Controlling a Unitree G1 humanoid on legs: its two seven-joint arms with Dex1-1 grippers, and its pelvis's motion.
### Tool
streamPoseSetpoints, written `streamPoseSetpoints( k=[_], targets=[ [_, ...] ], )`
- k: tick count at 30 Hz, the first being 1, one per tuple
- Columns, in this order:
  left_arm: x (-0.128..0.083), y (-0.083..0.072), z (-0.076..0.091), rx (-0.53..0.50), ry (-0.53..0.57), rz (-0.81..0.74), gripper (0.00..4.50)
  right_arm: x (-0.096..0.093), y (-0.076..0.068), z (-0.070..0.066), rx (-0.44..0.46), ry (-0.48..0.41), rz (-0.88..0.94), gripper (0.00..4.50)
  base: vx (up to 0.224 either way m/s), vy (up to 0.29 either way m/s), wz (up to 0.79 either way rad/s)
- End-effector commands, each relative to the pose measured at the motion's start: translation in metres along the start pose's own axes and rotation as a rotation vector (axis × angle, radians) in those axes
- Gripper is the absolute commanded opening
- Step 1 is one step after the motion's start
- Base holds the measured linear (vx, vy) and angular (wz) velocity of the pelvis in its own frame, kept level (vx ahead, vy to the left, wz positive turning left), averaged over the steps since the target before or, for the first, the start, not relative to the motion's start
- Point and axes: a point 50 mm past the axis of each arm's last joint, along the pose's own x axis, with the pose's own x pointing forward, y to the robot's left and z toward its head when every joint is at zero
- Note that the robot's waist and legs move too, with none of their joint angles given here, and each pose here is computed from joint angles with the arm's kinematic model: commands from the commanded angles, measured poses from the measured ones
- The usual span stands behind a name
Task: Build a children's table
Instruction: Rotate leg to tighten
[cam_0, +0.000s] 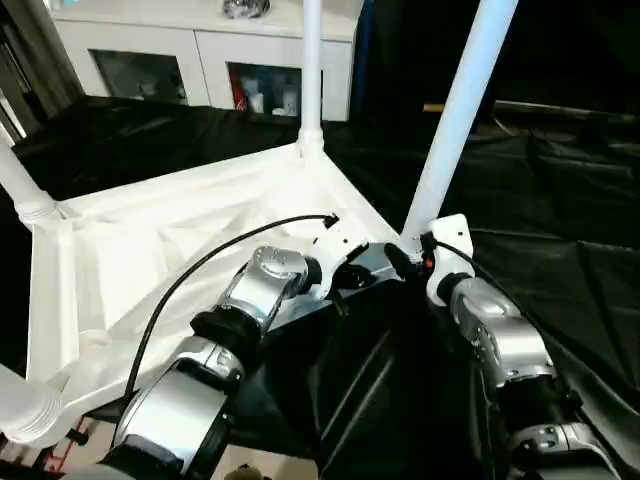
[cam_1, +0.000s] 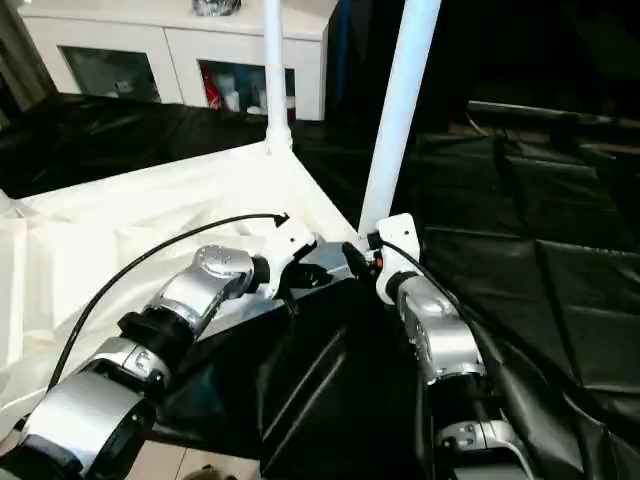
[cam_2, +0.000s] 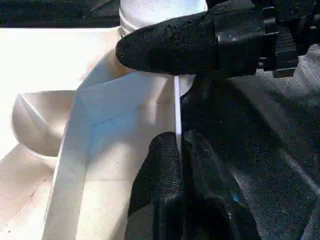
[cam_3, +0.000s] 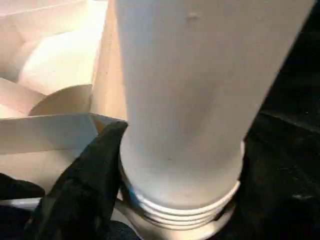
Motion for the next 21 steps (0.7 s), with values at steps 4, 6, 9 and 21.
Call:
streamPoseSetpoints(
  k=[4,6,9,21],
  targets=[
    [0.004,-0.016,0.029,0.105,-0.157,-0.156,0.0,0.001,0.029,0.0,-0.05,0.009,0.27,3.65,0.0,0.0,0.0],
    [0.001,-0.015,0.026,0.109,-0.147,-0.172,0.0,-0.003,0.025,0.001,-0.073,0.01,0.313,3.65,0.0,0.0,0.0],
    [-0.007,-0.014,0.022,0.128,-0.143,-0.219,0.0,-0.015,0.018,0.001,-0.133,0.011,0.425,3.65,0.0,0.0,0.0],
    [-0.045,-0.018,0.003,0.201,-0.097,-0.438,0.0,-0.067,-0.016,0.005,-0.243,0.112,0.736,3.65,0.0,0.0,0.0]
  ],
)
